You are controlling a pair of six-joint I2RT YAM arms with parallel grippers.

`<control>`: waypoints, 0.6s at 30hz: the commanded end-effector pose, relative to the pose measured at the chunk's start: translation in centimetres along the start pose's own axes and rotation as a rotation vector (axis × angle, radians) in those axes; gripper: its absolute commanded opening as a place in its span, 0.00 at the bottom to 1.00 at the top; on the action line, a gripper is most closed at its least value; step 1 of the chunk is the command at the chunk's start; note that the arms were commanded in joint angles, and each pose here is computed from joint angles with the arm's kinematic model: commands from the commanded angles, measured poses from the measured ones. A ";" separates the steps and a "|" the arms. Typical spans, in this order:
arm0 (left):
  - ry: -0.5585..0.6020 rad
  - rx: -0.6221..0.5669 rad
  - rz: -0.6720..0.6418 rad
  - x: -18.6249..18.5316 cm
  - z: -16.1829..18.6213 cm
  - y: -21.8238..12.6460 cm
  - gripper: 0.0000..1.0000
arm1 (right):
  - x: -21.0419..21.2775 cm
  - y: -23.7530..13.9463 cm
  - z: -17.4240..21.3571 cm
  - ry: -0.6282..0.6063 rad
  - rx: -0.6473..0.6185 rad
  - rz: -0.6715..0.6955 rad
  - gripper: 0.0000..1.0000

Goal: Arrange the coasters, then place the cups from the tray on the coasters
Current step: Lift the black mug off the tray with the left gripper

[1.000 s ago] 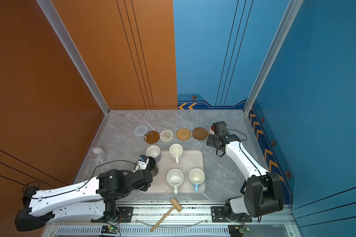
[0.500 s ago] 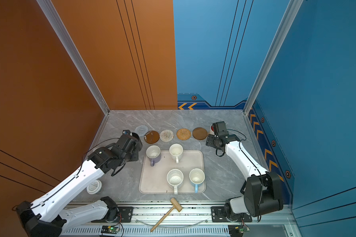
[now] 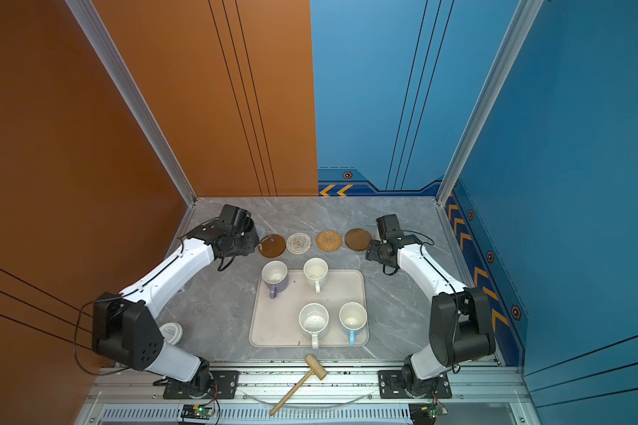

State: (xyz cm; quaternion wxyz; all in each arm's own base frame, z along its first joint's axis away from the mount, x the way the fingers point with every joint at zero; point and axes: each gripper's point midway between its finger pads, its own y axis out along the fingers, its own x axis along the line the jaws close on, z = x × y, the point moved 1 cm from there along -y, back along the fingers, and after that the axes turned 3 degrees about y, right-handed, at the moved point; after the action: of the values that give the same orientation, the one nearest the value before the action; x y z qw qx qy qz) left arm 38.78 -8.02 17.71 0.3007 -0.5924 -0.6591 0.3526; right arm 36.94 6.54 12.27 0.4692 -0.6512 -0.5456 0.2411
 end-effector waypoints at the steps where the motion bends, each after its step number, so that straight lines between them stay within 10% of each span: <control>1: -0.003 -0.134 0.058 -1.2 -5.4 0.2 0.00 | 0.7 0.4 -1.0 0.026 -0.007 -0.008 0.74; 18: -0.035 -0.153 0.028 -2.4 -11.6 10.4 0.00 | 0.2 2.7 -0.5 0.055 0.042 0.035 0.73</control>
State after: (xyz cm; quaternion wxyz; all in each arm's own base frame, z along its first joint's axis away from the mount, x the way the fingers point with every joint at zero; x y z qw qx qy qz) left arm 51.75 -9.16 11.95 0.2889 -0.5972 -0.6583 0.3558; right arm 38.24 6.79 9.84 0.4909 -0.6507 -0.5208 0.2536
